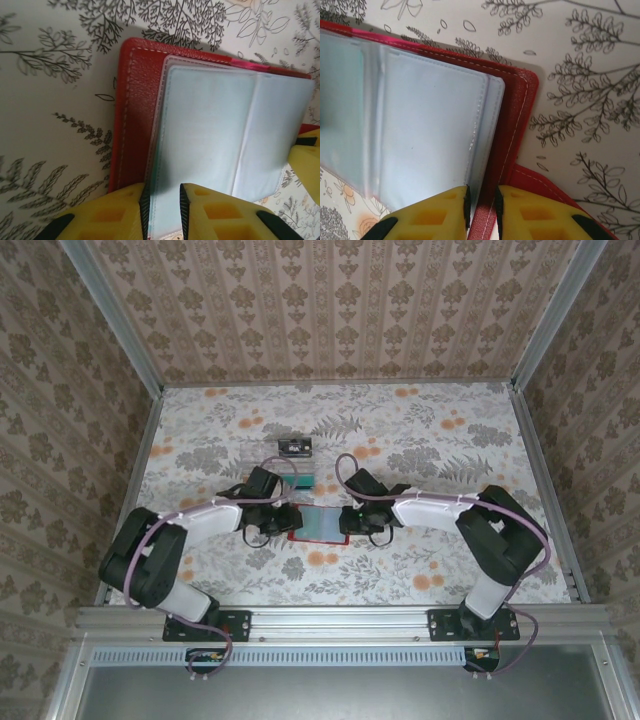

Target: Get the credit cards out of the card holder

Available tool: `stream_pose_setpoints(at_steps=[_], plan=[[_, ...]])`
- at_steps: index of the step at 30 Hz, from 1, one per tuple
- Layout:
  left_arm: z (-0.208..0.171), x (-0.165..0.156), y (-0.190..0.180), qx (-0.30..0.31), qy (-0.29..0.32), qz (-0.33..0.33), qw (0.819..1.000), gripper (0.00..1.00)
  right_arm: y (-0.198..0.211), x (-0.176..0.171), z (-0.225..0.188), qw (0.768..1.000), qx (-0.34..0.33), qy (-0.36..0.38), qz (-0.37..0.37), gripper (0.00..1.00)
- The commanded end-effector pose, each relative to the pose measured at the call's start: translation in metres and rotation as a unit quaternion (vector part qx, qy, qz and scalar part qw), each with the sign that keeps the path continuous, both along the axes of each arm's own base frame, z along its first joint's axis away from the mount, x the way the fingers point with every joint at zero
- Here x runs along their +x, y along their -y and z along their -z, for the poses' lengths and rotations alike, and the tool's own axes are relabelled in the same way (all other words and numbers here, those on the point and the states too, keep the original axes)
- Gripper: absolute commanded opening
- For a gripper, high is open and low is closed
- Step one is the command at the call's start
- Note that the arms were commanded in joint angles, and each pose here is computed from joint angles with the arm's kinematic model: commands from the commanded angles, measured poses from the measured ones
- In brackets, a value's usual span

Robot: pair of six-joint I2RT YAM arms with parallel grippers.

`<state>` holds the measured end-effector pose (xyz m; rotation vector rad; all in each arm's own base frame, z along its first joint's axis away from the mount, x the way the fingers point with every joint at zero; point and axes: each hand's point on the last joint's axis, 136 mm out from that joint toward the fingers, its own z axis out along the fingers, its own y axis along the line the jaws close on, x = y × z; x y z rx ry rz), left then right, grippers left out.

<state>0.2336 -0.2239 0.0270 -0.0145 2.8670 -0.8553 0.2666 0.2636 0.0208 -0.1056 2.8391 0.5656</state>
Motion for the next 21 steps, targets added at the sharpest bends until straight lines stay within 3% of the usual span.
stream_pose_setpoints(at_steps=[1,9,21], plan=[[-0.007,0.008,0.012,-0.014,0.005,0.003,1.000,0.26,0.007,0.000,0.009,0.999,-0.035,-0.004,-0.007,0.24],[0.002,0.007,0.012,0.016,-0.005,0.021,1.000,0.32,0.004,0.003,0.006,0.999,-0.031,-0.002,-0.010,0.24],[-0.009,0.004,0.036,-0.051,0.001,0.036,0.998,0.39,0.000,0.003,0.009,1.000,-0.022,-0.013,-0.010,0.25]])
